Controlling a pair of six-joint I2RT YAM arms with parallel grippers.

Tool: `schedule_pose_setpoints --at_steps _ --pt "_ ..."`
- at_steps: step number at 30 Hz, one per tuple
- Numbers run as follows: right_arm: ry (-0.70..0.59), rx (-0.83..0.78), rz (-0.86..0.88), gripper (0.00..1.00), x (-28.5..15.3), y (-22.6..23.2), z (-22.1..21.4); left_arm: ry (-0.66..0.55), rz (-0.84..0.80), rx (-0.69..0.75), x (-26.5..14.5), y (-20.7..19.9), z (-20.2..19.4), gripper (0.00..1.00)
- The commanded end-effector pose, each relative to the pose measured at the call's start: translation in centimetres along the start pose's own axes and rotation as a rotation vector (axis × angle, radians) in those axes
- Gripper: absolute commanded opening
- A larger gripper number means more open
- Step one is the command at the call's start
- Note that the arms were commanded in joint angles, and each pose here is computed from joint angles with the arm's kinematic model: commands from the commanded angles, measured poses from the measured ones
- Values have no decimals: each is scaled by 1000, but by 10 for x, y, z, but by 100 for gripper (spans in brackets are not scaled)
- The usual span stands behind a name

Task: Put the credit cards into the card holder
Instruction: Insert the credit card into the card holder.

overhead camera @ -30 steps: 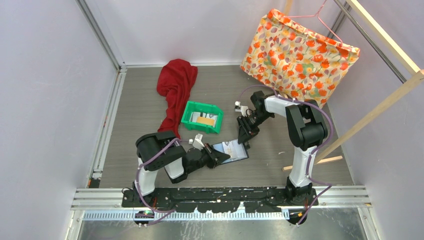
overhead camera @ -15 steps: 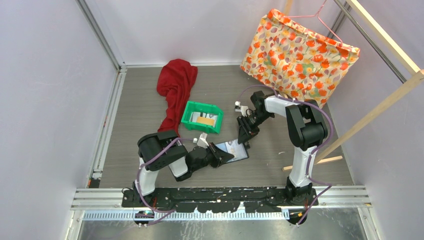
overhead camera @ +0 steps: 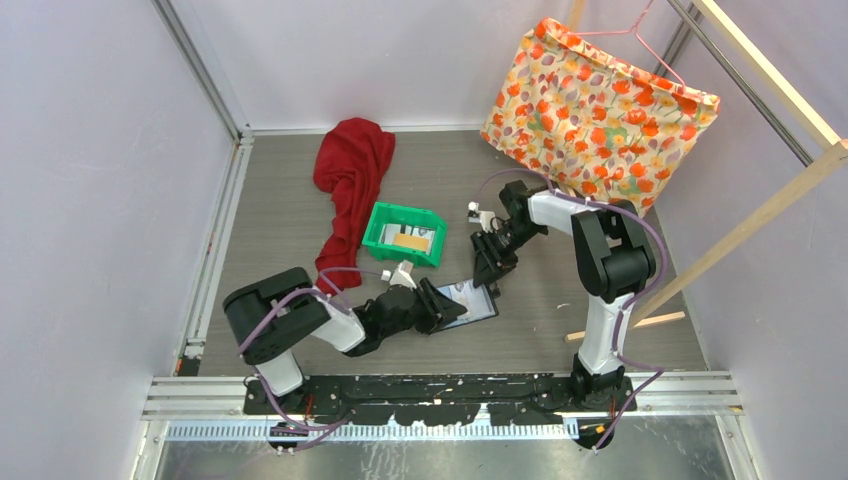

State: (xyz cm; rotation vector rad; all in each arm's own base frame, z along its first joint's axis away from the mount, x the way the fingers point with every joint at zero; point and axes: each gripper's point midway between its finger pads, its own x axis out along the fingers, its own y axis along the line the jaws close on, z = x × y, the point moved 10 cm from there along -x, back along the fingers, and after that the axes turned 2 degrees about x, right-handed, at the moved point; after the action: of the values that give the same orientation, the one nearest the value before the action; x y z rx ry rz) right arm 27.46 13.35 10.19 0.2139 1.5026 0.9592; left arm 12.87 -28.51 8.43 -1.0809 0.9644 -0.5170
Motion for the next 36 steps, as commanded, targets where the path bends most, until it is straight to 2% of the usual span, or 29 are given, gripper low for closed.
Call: schedule_pose_setpoints --at_steps 1,7,19,23,29,36 --pt "-69 -73 -60 50 -17 6 10 0 116 89 -5 -4 2 46" --pt "-80 -84 -68 50 -21 8 10 -14 187 145 -11 -15 8 47" --pt "-73 -75 -66 48 -18 7 9 -22 357 250 0 -25 22 29" --pt "-56 -65 -51 45 -14 6 8 6 361 245 9 -22 21 29" --pt "-23 -70 -32 44 -5 11 7 34 356 245 19 -26 22 36" --pt "-11 -63 -4 43 -1 14 7 57 273 236 34 -44 24 35"
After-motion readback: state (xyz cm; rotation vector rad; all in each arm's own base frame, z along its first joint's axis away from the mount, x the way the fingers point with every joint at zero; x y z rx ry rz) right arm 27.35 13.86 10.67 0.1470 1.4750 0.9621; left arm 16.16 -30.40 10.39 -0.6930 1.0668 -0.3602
